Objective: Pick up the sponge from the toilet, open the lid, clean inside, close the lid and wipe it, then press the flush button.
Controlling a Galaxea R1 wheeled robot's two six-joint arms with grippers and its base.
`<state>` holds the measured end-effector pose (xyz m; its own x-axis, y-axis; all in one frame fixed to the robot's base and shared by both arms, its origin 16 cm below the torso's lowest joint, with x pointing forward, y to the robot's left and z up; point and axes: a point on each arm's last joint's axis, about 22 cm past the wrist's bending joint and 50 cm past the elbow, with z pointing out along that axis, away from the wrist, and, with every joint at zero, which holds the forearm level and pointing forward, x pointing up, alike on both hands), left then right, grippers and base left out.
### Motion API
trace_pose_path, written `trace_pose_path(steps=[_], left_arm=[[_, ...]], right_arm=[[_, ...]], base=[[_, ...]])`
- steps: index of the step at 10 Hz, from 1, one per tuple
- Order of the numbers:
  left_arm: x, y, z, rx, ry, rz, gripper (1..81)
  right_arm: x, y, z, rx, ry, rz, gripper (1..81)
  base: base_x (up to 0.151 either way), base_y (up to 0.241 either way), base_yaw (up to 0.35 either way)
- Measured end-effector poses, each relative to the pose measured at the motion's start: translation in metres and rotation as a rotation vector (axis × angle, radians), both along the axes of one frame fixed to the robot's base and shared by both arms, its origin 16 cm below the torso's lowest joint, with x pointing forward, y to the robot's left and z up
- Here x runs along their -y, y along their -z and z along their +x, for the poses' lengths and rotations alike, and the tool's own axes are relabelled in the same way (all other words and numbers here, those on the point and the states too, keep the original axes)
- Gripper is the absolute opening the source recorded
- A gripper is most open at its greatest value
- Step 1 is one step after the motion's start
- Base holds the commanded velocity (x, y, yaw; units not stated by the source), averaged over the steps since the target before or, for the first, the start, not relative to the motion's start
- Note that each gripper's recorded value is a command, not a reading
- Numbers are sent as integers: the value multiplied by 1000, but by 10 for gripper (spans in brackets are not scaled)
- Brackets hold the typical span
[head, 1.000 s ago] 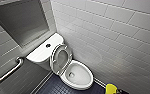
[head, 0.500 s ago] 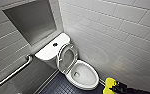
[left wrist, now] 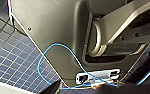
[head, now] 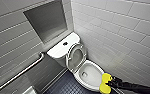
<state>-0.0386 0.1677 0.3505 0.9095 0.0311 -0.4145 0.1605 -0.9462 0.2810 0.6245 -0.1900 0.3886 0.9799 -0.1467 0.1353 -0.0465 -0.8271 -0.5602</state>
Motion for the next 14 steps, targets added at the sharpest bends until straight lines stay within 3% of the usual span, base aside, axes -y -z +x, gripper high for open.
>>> trace_pose_path(steps=[3,5,7,9,14], left_arm=[[1,1,3,3,0,-2,811],[2,1,3,3,0,-3,811],[2,1,4,5,-4,-2,811],[12,1,6,8,-8,-12,811],[14,1,6,9,-14,-14,811]], right_arm=[[1,-26,47,36,-23,-1,10],[-19,-43,73,64,-43,23,10],[-32,-27,48,15,-65,25,10],[-20,-16,34,-9,-60,4,10],[-38,-18,35,-5,-71,25,10]], base=[[0,0,0],[0,0,0],[0,0,0],[0,0,0],[0,0,0]])
